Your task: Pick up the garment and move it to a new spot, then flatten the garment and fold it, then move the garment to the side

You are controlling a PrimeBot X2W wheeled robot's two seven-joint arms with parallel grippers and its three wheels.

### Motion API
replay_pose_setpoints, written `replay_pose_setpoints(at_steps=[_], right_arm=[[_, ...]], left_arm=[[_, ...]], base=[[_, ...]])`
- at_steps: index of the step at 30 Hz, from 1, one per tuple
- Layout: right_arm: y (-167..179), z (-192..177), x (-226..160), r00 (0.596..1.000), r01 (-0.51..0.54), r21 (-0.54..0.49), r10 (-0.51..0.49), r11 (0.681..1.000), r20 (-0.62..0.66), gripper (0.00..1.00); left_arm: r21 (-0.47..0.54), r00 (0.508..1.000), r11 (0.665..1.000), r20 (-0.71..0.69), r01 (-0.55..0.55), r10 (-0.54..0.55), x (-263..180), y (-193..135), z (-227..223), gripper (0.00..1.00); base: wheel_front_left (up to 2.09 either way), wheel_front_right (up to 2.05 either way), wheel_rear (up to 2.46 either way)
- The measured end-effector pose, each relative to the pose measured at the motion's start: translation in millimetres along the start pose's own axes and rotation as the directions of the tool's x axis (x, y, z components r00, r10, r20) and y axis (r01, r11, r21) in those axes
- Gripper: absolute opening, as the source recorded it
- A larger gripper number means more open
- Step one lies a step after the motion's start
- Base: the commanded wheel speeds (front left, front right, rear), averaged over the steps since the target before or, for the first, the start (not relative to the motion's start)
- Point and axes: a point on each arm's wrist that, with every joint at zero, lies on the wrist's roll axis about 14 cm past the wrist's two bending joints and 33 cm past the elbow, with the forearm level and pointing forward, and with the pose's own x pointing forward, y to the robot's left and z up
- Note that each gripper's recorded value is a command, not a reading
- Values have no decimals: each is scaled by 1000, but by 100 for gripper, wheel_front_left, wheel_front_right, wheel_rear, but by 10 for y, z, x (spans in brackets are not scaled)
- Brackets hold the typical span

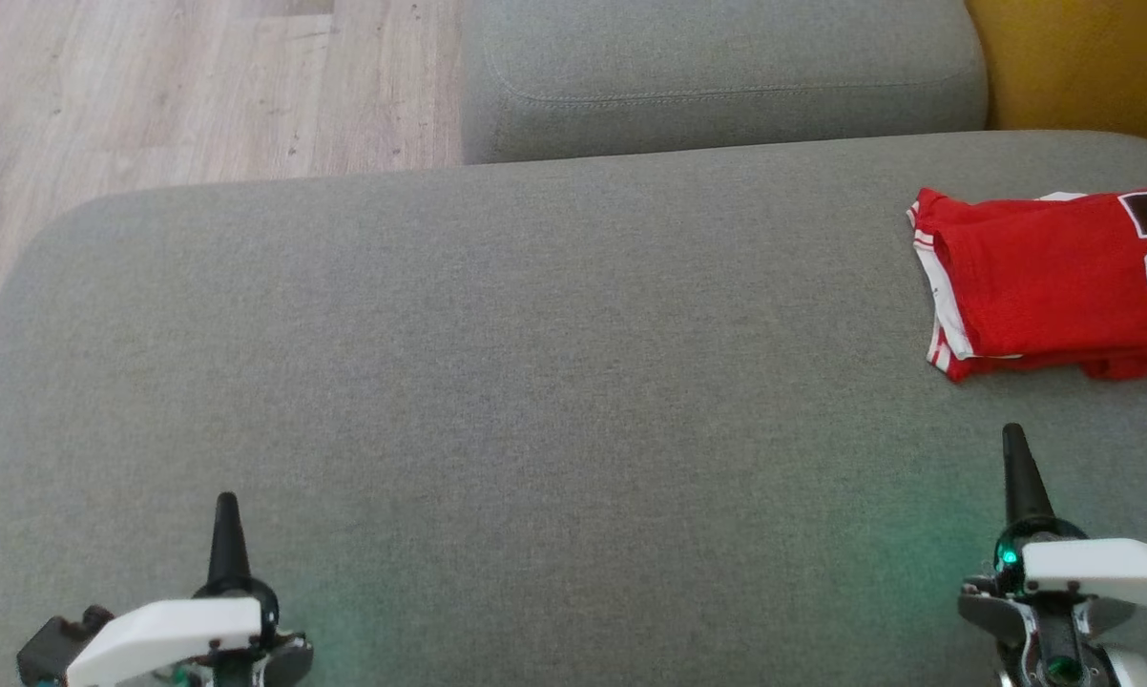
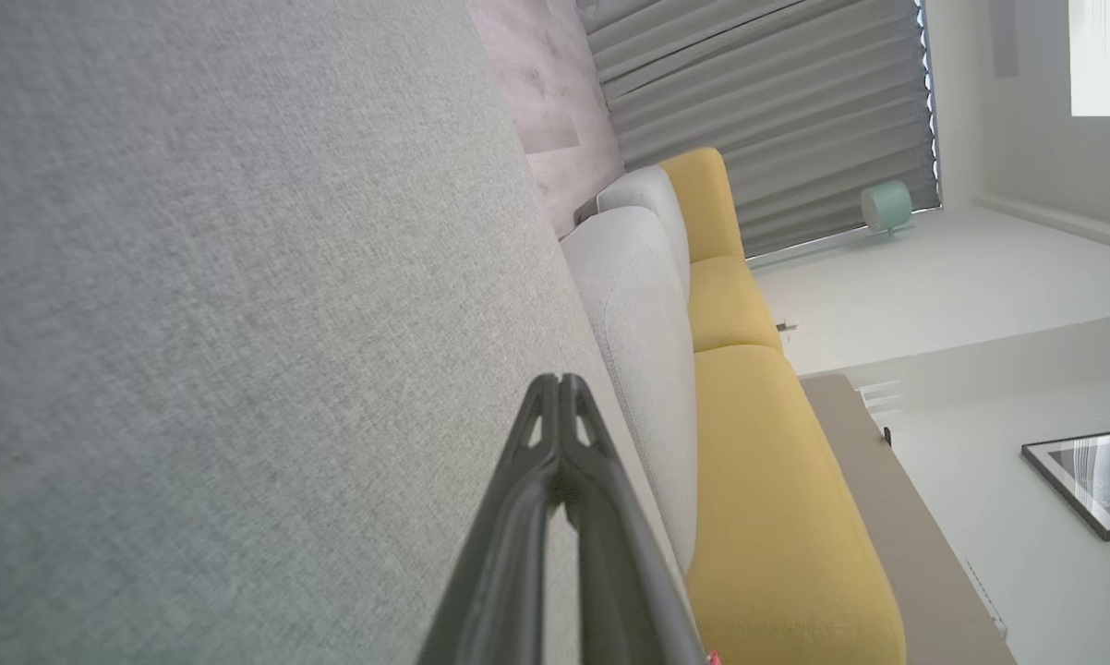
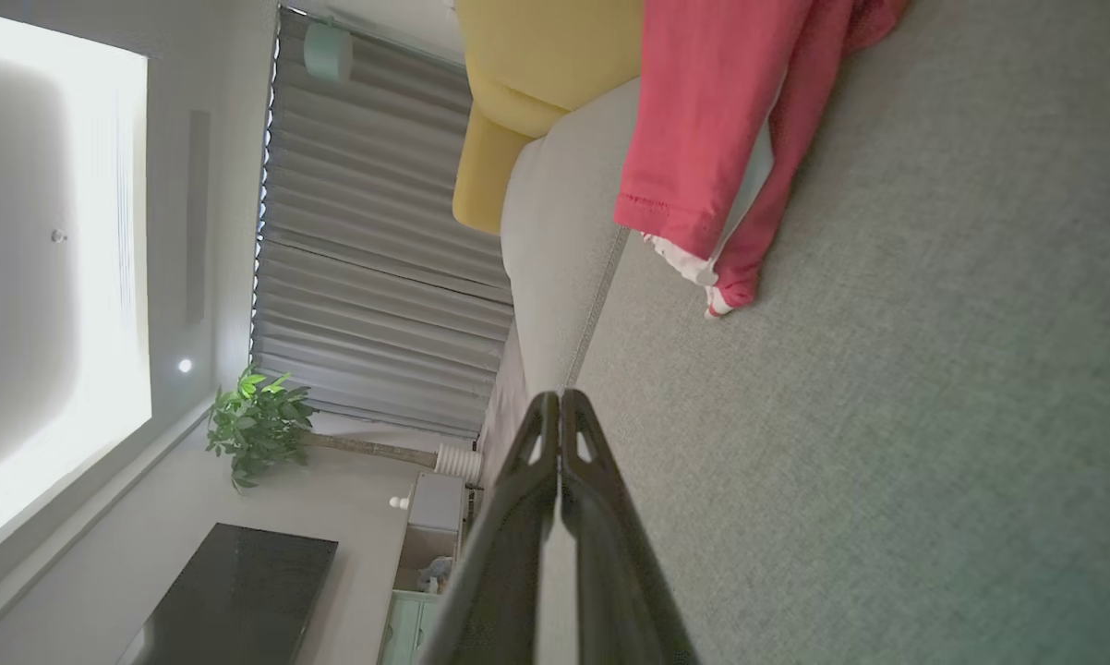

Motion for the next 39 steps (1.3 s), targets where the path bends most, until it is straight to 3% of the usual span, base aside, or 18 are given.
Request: replay_pose_setpoints(at_steps=[14, 28, 39], right_arm=[[20, 89, 20, 1000, -9, 154, 7, 988, 16, 0], [126, 204, 78, 998, -53, 309, 43, 950, 42, 0], [122, 215, 77, 998, -53, 312, 42, 949, 43, 0]], left_arm=[[-144, 999, 989, 7, 36, -35, 74, -83, 79, 0], [-294, 997, 952, 29, 81, -76, 133, -167, 178, 0], [-298, 996, 951, 26, 89, -85, 148, -197, 180, 0]], base=[[0, 0, 0], [0, 0, 0], [0, 0, 0]])
